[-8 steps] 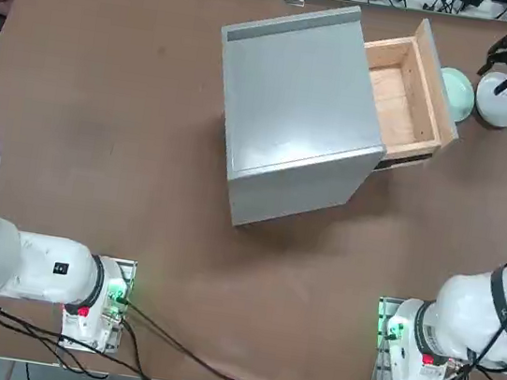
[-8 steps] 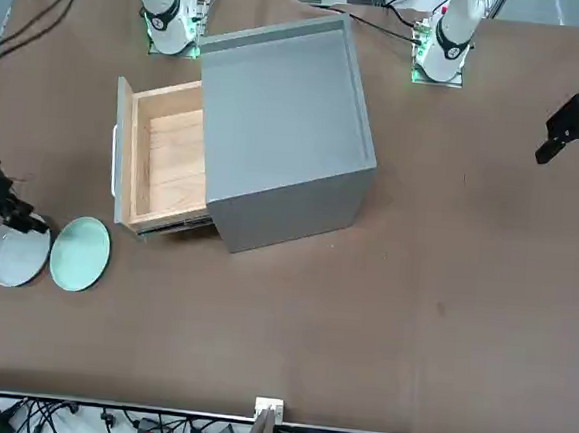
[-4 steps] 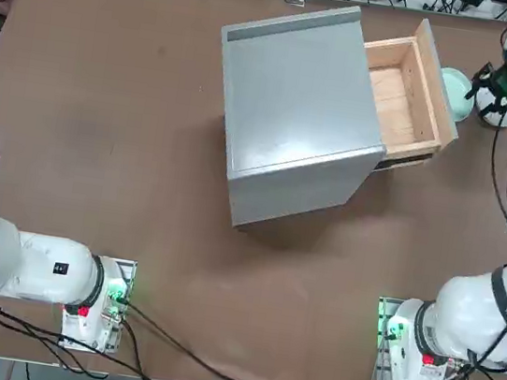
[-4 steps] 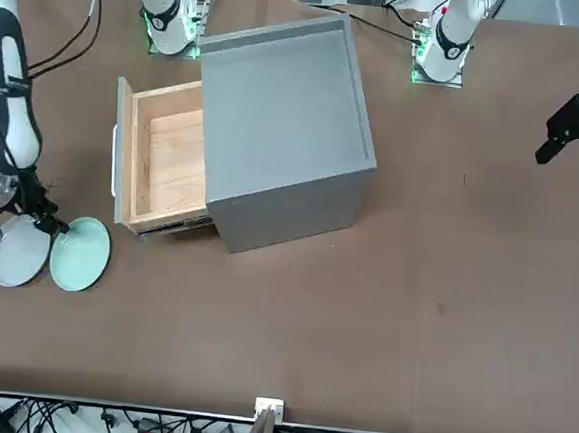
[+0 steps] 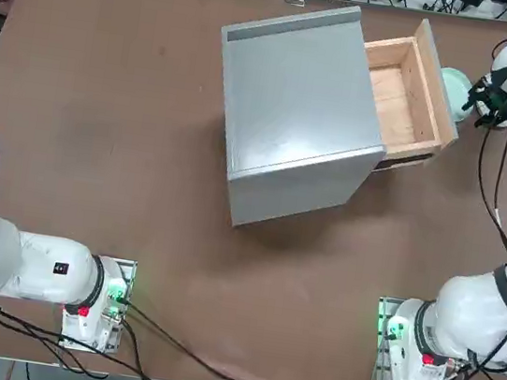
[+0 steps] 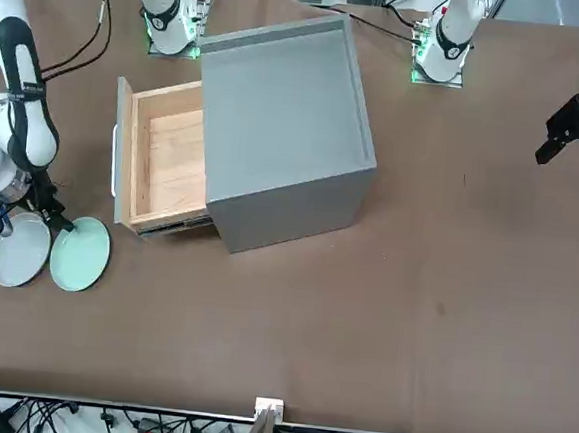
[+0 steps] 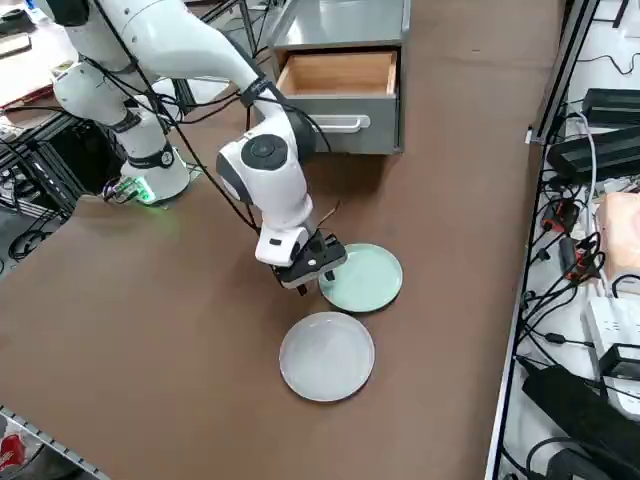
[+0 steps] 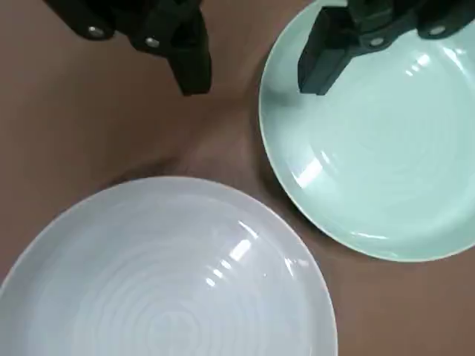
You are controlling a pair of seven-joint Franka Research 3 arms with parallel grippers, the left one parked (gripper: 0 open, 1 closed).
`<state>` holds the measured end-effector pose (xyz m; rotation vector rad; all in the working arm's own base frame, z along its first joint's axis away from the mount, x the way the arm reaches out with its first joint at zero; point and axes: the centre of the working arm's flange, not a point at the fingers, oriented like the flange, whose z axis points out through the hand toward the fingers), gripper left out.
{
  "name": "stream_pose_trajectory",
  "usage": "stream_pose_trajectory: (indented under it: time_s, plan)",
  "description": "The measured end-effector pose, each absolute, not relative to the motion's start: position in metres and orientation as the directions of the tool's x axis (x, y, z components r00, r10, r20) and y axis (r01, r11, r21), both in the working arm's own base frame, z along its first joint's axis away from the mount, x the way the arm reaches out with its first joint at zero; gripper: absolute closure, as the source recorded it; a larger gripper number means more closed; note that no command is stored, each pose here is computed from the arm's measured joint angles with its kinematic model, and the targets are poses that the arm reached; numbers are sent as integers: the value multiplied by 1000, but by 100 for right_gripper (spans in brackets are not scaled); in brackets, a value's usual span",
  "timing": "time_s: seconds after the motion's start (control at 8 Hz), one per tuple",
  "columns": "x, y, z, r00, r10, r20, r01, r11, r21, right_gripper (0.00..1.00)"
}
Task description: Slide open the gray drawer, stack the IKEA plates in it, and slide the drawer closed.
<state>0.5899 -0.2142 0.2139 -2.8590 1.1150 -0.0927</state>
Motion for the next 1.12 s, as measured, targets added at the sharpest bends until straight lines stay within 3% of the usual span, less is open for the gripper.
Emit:
stream_pose_trajectory:
  time_s: [0.5,0.75,0.88,1.0,1.12]
  plan:
    - [591,-212,195,734,-677,42,-673,-735,-87,41]
    - [591,-210,193,734,-677,40,-673,-735,-86,63]
    - [593,-211,196,734,-678,46,-673,-734,-89,90]
    - [598,-212,202,733,-678,59,-672,-735,-94,100]
    - [604,-213,213,735,-675,65,-668,-737,-101,100]
